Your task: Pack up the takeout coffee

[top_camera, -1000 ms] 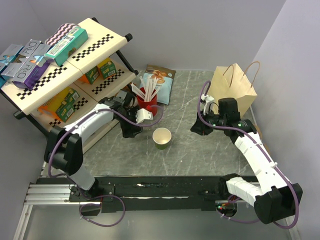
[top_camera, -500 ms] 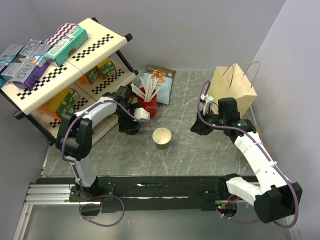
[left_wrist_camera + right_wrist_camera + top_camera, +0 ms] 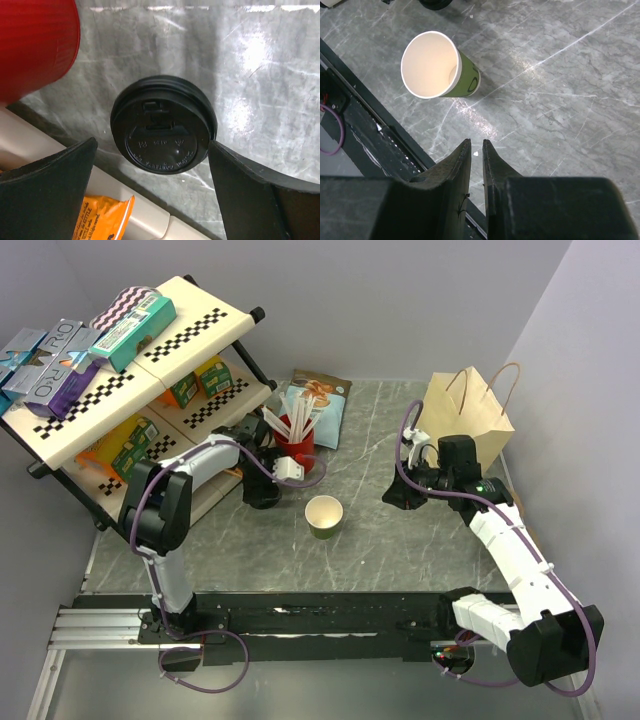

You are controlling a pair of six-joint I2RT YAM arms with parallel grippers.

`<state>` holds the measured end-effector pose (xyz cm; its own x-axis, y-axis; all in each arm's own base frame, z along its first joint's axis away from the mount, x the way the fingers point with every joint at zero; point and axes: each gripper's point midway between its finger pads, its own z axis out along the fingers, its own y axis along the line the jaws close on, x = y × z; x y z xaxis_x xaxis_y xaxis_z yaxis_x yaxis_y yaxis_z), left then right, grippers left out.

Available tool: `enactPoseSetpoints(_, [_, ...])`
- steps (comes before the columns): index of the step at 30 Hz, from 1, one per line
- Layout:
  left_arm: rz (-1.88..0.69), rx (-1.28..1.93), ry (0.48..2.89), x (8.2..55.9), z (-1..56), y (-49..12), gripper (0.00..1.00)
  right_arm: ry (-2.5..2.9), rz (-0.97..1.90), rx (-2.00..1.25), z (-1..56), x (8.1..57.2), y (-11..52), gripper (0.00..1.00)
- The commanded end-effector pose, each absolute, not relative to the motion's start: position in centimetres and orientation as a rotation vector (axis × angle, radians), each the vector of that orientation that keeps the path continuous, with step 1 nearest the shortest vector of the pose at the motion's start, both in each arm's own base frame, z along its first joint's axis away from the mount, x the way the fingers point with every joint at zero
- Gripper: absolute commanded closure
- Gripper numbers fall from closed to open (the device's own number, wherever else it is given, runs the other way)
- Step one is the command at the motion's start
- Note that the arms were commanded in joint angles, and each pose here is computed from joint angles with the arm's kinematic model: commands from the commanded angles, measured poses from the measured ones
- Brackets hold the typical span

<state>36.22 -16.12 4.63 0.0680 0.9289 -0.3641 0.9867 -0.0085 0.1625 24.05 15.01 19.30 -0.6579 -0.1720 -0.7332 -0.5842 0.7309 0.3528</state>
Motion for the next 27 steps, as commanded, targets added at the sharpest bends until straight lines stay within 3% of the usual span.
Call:
enactPoseSetpoints(1, [-0.272,1.969,1.868,36.2,5.1,-17.8,0.01,2.204,0.775,-0.566,19.9,24.3,15.1,0.77])
enactPoseSetpoints(13, [-0.221,1.964,1.903,35.9,3.7,-17.3,0.05,2.203,0.778,-0.560,19.8,24.1,15.1,0.77])
enactPoseSetpoints(27, [-0.345,1.917,1.962,32.2,6.3,-17.1,0.31,2.201,0.752,-0.553,19.6,24.2,14.7,0.77])
